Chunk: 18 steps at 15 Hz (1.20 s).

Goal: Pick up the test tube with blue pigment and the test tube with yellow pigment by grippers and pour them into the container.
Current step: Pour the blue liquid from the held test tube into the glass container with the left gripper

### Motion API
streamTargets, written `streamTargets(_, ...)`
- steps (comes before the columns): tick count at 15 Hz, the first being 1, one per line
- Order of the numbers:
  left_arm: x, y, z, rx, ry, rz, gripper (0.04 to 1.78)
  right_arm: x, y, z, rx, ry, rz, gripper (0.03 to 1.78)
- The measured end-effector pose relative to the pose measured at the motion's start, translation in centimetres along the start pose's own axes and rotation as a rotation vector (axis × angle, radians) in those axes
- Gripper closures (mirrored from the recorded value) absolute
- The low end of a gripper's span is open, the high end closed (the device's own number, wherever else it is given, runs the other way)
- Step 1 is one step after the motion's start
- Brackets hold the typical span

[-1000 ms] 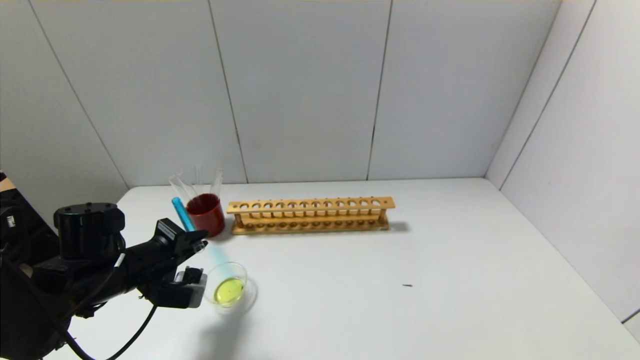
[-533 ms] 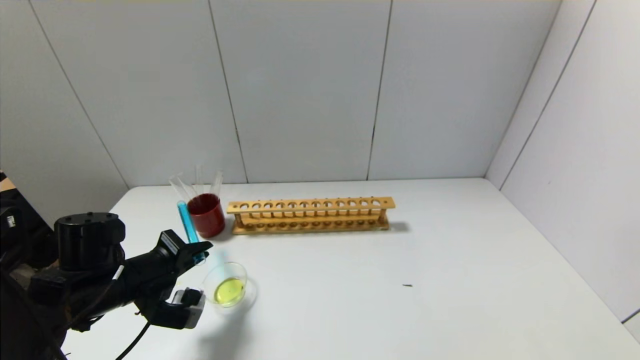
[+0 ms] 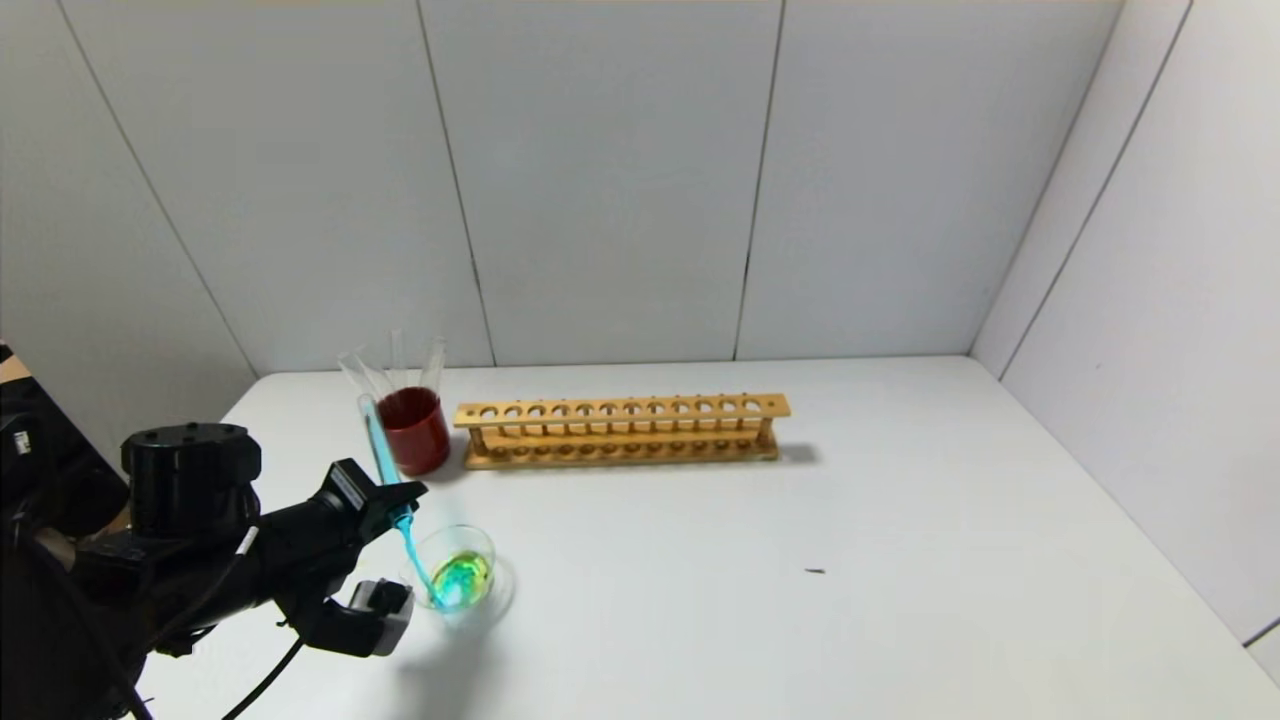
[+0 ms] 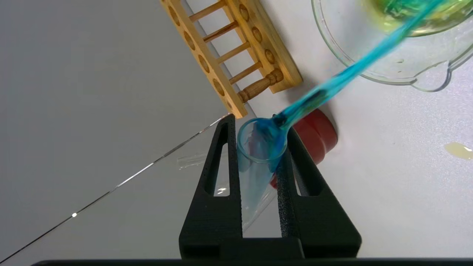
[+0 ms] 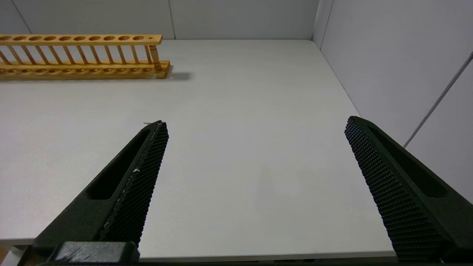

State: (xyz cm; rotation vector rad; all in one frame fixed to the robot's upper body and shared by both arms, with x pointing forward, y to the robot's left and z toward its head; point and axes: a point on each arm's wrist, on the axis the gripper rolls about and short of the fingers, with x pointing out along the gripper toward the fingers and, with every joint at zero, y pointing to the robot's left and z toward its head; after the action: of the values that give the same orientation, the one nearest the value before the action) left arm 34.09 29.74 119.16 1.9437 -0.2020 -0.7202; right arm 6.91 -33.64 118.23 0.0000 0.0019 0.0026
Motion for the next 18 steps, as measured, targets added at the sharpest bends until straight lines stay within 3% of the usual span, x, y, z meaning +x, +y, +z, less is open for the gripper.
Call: streamTargets(18,1.09,-0.14,-0.39,0.024,0.006,-0.01,1.5,0.0,0.0,0.0,0.0,0.0,0.0,0.06)
